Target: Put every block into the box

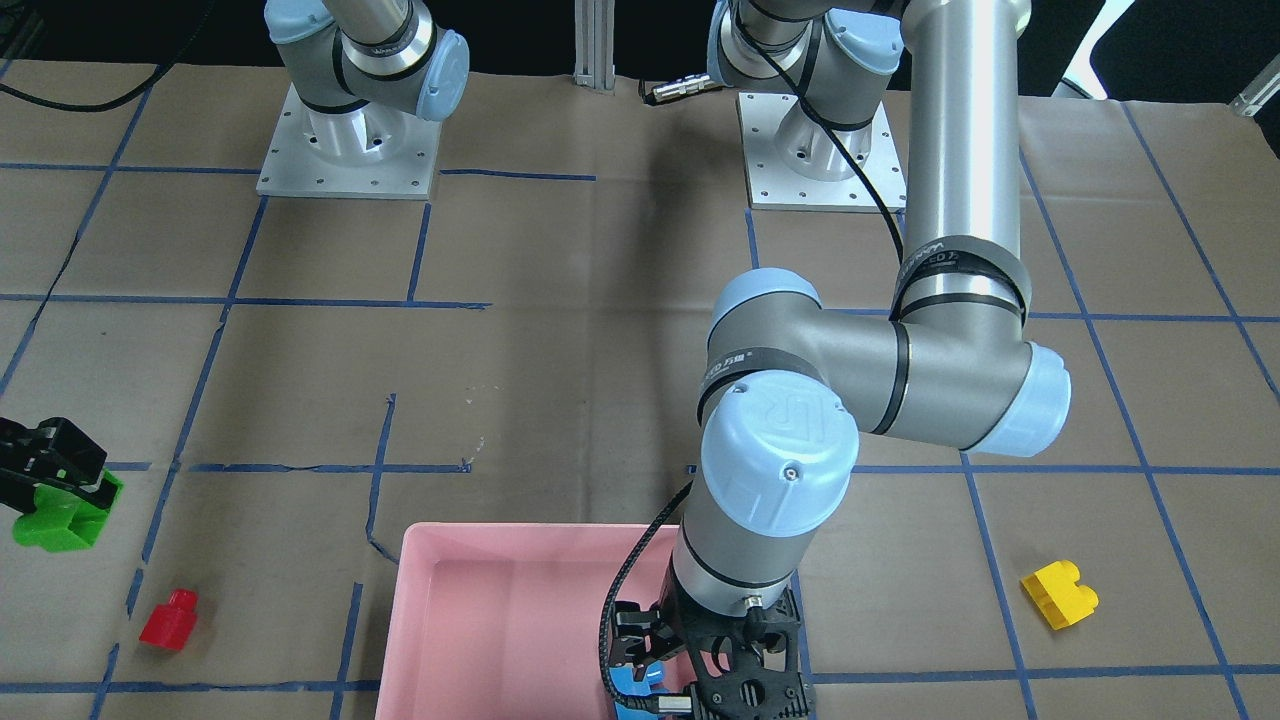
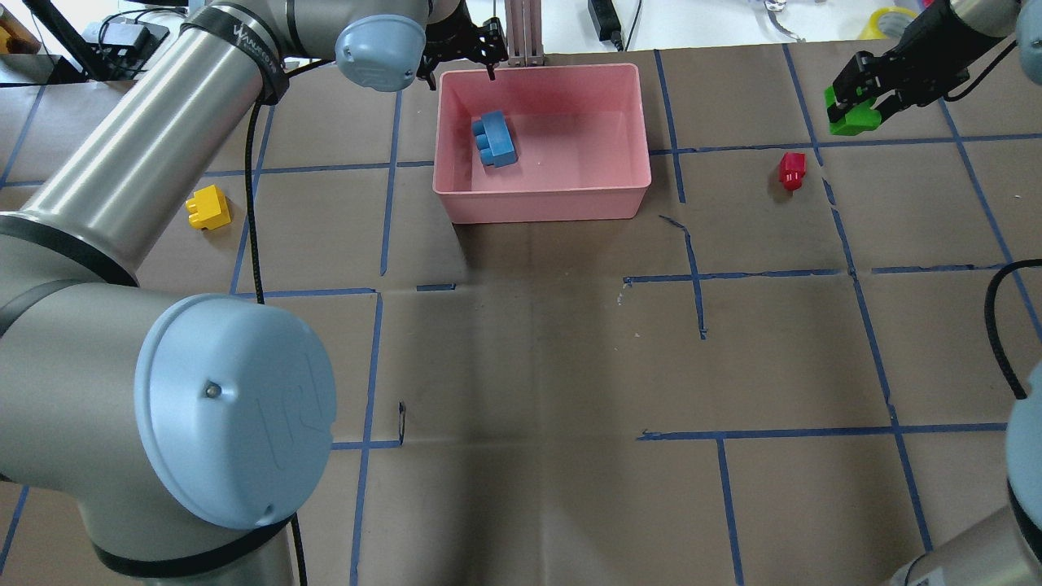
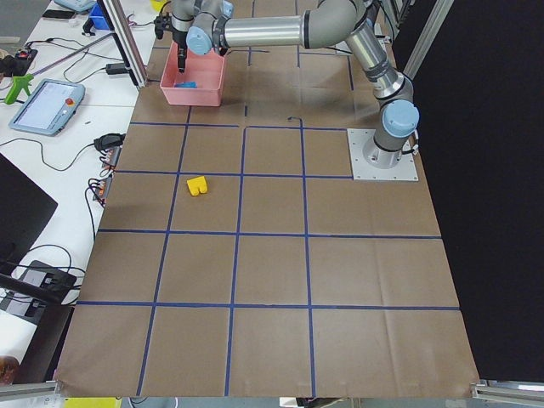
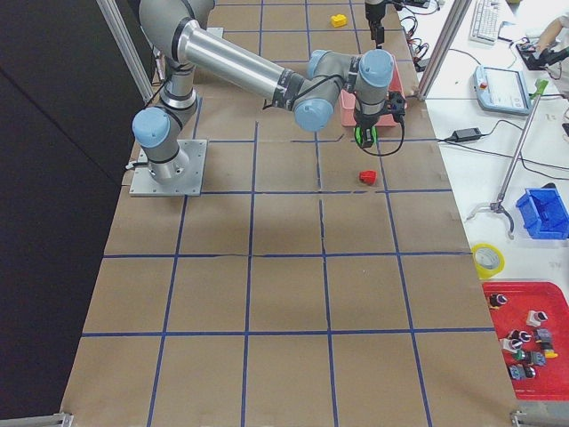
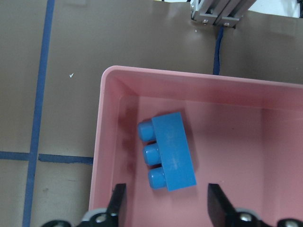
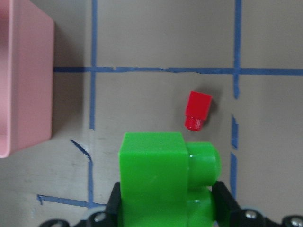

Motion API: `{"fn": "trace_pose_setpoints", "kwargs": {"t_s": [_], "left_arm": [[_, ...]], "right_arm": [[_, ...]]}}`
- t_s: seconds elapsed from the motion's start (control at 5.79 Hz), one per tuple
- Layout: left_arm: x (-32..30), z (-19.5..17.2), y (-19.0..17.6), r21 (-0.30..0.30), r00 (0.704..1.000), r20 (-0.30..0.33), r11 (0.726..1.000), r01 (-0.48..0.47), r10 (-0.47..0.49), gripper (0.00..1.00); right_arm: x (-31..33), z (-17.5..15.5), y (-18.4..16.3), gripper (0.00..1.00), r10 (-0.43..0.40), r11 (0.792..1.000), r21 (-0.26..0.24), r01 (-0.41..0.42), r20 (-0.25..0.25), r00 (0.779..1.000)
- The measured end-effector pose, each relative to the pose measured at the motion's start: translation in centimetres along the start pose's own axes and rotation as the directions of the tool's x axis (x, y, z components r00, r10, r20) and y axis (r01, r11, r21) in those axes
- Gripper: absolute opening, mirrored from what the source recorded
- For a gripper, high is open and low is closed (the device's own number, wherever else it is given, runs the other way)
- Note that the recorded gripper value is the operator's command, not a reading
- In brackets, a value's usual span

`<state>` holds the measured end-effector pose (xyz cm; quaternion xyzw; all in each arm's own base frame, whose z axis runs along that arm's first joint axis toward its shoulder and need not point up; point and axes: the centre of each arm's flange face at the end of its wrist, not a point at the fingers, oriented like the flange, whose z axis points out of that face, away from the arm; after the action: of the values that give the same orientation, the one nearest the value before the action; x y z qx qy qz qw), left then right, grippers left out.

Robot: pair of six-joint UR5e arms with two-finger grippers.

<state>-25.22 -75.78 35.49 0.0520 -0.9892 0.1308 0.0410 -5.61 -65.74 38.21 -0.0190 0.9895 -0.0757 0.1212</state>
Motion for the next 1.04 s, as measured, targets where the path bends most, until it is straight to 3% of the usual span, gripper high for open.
{"fn": "trace_pose_setpoints", "kwargs": {"t_s": [0.17,0.52,0.86,1.04], "left_arm": [[-4.9,-3.1,-1.6,0.001,0.999,0.01,0.999,0.045,-0.046,1.0],[-15.4,-7.3,-3.4,-0.019,0.995,0.033,0.995,0.098,-0.097,1.0],[-26.1,-8.4,-4.3,-0.052,0.993,0.064,0.993,0.105,-0.101,1.0],[-31.6,-8.6,-4.3,-0.081,0.994,0.076,0.993,0.089,-0.082,1.0]], "right_arm": [[-4.4,0.7,-1.6,0.17,0.017,1.0,0.004,-0.017,0.054,0.998],[-15.9,4.3,-4.5,0.17,0.095,0.994,-0.059,-0.087,0.15,0.984],[-25.6,9.9,-7.4,0.19,0.145,0.985,-0.12,-0.122,0.213,0.966],[-27.5,11.4,-8.7,0.18,0.153,0.984,-0.124,-0.127,0.228,0.962]]}}
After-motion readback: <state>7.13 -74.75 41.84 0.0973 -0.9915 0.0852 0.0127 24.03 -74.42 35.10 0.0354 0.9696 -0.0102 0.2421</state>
